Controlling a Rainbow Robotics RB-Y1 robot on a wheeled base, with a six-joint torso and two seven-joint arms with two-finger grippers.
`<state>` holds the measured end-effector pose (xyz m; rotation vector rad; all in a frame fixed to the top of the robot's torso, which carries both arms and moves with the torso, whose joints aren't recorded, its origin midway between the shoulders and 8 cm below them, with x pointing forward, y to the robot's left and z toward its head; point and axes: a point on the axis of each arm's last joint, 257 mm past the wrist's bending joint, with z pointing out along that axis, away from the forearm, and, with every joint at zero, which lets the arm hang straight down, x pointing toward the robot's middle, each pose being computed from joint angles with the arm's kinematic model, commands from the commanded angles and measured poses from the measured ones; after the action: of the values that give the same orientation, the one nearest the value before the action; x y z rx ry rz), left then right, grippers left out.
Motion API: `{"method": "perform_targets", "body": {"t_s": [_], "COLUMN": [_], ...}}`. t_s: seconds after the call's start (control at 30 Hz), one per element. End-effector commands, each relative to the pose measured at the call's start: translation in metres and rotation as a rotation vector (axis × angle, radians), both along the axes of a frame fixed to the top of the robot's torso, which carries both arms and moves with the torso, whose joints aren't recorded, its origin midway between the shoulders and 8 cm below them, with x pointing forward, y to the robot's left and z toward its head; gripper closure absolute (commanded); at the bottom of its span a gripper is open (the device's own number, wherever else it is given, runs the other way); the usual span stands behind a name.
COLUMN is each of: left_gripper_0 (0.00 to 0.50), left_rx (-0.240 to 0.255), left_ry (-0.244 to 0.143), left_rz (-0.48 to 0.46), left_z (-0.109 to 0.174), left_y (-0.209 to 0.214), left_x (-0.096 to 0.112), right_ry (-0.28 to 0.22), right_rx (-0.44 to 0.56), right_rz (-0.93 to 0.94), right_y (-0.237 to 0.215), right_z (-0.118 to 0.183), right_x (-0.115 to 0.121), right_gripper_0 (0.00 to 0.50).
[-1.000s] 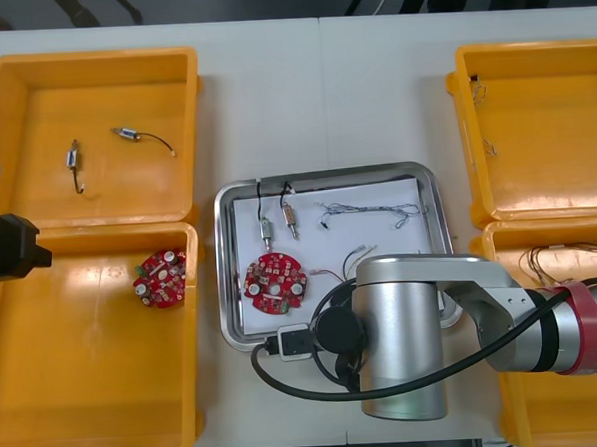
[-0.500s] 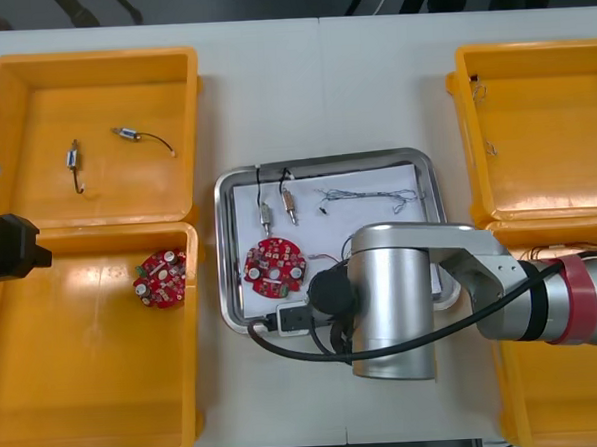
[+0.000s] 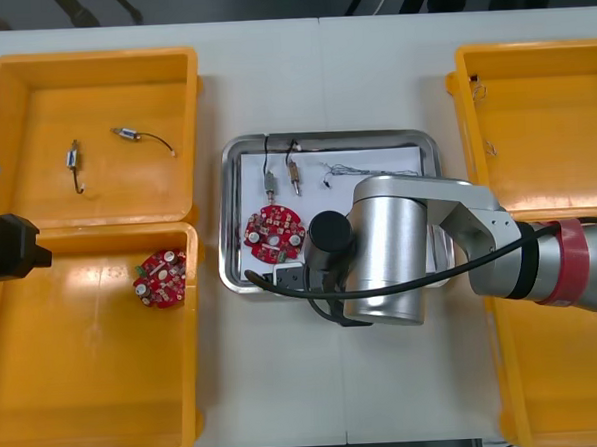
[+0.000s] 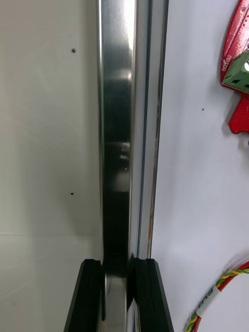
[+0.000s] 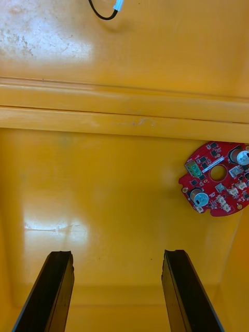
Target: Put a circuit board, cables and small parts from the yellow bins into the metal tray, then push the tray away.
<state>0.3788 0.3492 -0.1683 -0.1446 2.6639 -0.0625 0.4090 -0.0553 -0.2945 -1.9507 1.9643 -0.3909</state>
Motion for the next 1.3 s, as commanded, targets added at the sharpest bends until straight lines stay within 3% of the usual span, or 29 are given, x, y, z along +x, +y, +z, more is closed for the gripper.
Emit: {"method": "perform_targets", "body": {"t_s": [0.03, 0.57, 1.3], "left_gripper_0": [0.0, 0.0, 0.0], "left_rx": [0.084, 0.084, 0.084], "left_ry": [-0.054, -0.054, -0.054], "left_rz": [-0.068, -0.068, -0.068], "left_z": [0.026, 0.026, 0.026], "left_y": [0.012, 0.012, 0.012], "left_x": [0.005, 0.005, 0.005], "right_ry": [-0.041, -0.073, -0.227], "right_rx": [0.001, -0.029, -0.041], "right_rz": [0.047, 0.043, 0.05], "right_y": [0.008, -0.003, -0.004], "right_z": [0.022, 0.039, 0.089], "right_x": [0.024, 0.071, 0.13], "right_gripper_0": [0.5, 0.5, 0.5]}}
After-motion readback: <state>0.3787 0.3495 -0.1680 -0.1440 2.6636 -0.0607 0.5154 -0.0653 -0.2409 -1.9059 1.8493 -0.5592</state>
